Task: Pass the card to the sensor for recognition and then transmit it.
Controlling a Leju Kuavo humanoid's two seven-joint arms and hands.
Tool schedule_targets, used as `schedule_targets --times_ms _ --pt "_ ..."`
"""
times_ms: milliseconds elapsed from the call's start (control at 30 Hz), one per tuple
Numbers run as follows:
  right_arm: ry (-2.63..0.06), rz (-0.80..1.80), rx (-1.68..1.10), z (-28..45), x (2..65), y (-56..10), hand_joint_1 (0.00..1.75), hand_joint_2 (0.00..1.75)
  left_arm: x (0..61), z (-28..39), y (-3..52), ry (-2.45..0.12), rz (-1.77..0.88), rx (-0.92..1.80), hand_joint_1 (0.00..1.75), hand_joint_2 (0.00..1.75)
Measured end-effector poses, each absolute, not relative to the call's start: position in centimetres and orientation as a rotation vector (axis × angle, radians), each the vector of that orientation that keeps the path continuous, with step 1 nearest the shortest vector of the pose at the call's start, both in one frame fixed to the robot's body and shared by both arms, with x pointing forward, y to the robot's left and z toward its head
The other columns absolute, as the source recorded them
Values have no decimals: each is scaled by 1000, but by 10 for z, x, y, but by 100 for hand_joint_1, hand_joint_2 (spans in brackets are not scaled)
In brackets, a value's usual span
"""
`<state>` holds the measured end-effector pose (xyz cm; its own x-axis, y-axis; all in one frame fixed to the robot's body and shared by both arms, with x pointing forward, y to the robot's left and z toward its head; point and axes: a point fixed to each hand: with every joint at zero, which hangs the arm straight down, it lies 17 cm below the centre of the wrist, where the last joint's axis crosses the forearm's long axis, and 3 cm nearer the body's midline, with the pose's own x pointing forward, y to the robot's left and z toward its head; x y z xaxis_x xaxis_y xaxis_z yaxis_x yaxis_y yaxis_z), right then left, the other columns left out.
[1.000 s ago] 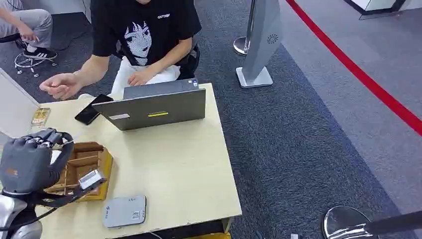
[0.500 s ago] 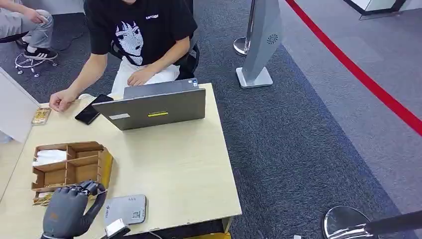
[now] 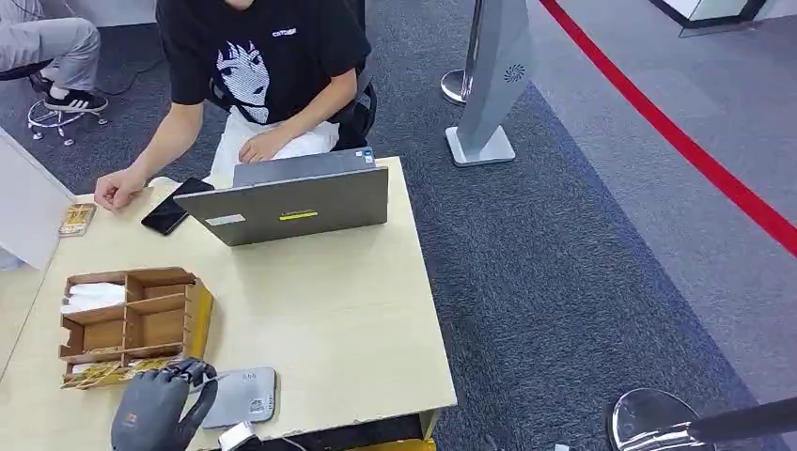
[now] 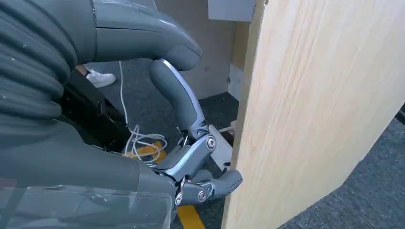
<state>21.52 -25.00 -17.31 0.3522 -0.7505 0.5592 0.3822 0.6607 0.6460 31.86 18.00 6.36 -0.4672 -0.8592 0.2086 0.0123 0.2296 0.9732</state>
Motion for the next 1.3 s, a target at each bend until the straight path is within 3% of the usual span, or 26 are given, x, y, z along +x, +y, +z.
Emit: schedule_targets --times_ms 733,1000,1300 --pt "-955 -758 465 -171 218 -244 0 175 324 32 166 -1591 -1462 664 175 175" --pt "-947 -750 465 -172 214 -242 0 175 356 105 172 -1759 -1406 823 175 175" --pt "-931 -728 473 -174 210 -234 0 175 419 218 216 -1883 -1281 1122 175 175"
